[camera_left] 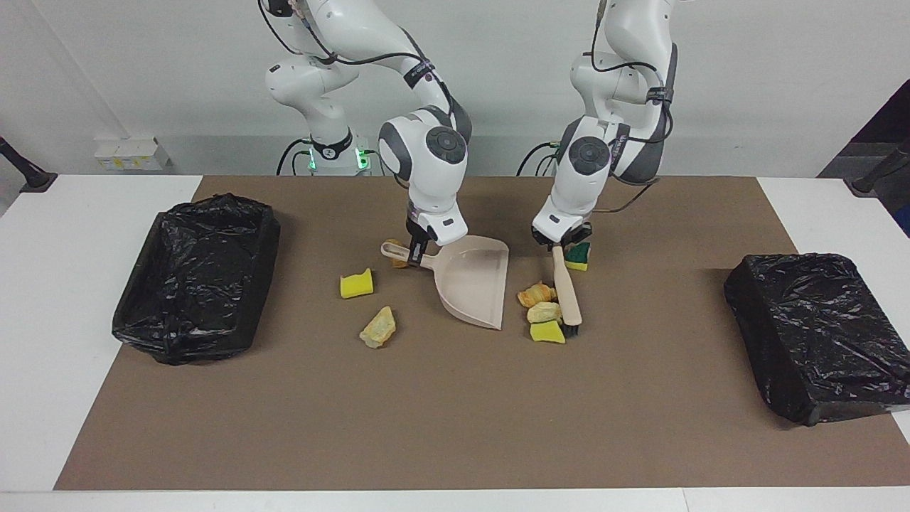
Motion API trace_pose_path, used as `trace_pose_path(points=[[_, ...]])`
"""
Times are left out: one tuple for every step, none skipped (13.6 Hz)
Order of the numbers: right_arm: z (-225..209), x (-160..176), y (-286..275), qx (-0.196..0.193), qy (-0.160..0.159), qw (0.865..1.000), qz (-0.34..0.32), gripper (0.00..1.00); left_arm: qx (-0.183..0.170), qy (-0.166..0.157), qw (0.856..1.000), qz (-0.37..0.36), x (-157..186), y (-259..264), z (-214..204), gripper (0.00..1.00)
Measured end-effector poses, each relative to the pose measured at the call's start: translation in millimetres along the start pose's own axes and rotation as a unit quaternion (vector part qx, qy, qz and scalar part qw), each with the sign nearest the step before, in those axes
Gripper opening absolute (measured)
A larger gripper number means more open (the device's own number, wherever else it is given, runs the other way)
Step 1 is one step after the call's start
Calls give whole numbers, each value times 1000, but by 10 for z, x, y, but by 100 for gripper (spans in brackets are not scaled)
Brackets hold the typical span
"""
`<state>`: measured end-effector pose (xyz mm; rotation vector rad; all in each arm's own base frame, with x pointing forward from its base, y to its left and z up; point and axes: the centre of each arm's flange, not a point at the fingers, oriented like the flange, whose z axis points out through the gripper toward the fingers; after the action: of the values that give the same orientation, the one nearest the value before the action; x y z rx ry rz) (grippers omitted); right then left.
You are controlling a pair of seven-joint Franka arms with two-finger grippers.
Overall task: Sweep and dump trash in bin
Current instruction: 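Brush the sponges and crumbs into the dustpan with the left gripper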
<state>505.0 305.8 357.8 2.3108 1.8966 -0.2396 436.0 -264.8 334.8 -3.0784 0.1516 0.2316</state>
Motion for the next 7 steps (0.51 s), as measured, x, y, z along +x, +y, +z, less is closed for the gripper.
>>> trace_pose_path(points=[[0, 0, -1, 0, 0, 1000, 0, 33, 2, 1, 1000, 19, -93, 187, -1, 27], [-1, 0, -1, 0, 0, 1000, 0, 33, 2, 1, 999, 37, -199, 370, -4, 27], [0, -1, -1, 0, 0, 1000, 0, 33, 3, -2, 999, 53, -318, 546, -11, 27], [0, -2, -1, 0, -1, 1000, 0, 33, 7, -8, 998, 65, -439, 704, -42, 27], [0, -2, -2, 1, -1, 1000, 0, 33, 12, -17, 997, 69, -519, 805, -134, 27], [0, -2, -2, 1, -1, 1000, 0, 33, 16, -26, 997, 68, -569, 851, -310, 27], [-1, -2, -2, 1, -1, 1000, 0, 33, 17, -32, 997, 64, -602, 835, -520, 27]])
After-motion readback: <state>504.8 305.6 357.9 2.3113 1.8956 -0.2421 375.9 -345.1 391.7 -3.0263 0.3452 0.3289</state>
